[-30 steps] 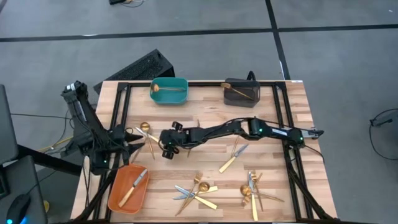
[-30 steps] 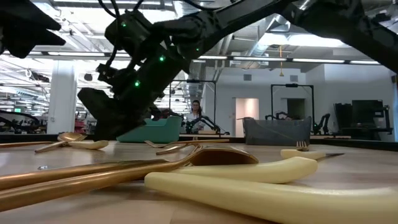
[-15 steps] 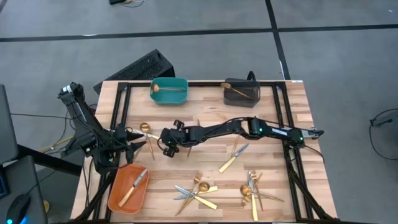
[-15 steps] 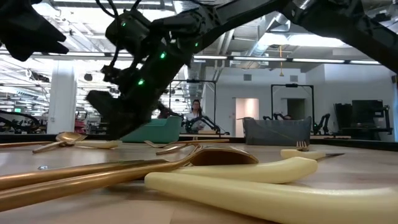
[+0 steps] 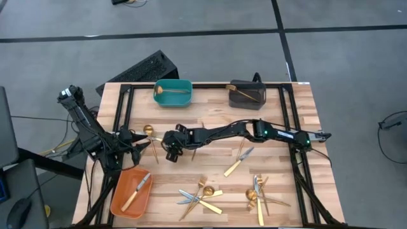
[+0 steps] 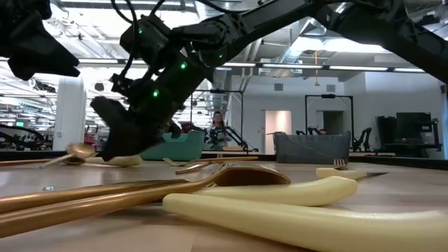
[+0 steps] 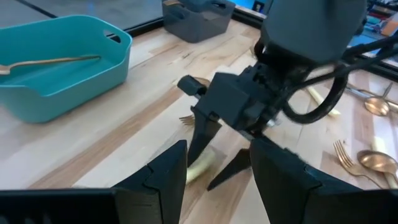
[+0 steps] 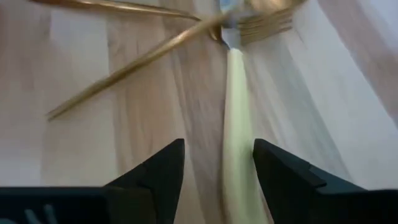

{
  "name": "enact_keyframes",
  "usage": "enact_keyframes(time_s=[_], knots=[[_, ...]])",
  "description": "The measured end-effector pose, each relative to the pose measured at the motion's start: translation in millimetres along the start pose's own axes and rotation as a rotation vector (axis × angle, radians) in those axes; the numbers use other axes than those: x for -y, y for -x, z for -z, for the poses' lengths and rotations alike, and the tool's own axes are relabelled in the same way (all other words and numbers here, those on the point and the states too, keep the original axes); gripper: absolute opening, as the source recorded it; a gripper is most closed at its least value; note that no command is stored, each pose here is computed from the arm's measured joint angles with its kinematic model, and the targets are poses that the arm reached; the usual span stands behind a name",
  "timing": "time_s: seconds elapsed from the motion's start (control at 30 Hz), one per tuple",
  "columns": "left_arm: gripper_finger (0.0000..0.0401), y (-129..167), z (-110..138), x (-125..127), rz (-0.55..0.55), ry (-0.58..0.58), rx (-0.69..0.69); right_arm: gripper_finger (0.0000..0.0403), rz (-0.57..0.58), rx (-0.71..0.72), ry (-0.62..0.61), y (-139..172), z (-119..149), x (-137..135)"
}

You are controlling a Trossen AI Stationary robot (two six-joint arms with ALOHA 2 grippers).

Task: Sort silverware by color (type)
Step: Put the yellow table knife into the orange bin

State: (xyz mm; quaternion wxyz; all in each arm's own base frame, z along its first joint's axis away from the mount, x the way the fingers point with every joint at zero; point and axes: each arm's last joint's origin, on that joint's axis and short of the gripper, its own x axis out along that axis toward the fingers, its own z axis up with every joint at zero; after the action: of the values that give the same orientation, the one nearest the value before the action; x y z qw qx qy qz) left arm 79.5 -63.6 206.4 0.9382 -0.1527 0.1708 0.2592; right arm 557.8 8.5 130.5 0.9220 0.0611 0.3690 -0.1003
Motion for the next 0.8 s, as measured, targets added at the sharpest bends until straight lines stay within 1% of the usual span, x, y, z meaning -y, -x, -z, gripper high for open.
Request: enact_keyframes(time_s=[0.1,0.17,0.37,0.57,0.67,0.8], knots=[[0.0163,-1,0,0,-0.009,-0.005,0.002,0.0203,0.007,-0.026,-0.003,-9,8,4],[0.0163,-2,-1,-1,-0.016,-0.002,0.004,0.0184,-0.003,-0.050,-0.004,-9,9,5],[0.0163,-4,-2,-1,-0.039,0.007,0.008,0.0103,0.015,-0.119,-0.001,-7,14,11],[0.0163,-5,-2,-2,-0.054,0.012,0.004,0.0102,0.019,-0.138,-0.006,-1,11,13],[0.0163,-5,-2,-2,-0.055,0.009,0.004,0.0102,0.025,-0.141,-0.015,7,6,14],[0.0163,-5,-2,-2,-0.055,-0.004,0.004,0.0102,0.088,-0.146,-0.009,22,-2,16]])
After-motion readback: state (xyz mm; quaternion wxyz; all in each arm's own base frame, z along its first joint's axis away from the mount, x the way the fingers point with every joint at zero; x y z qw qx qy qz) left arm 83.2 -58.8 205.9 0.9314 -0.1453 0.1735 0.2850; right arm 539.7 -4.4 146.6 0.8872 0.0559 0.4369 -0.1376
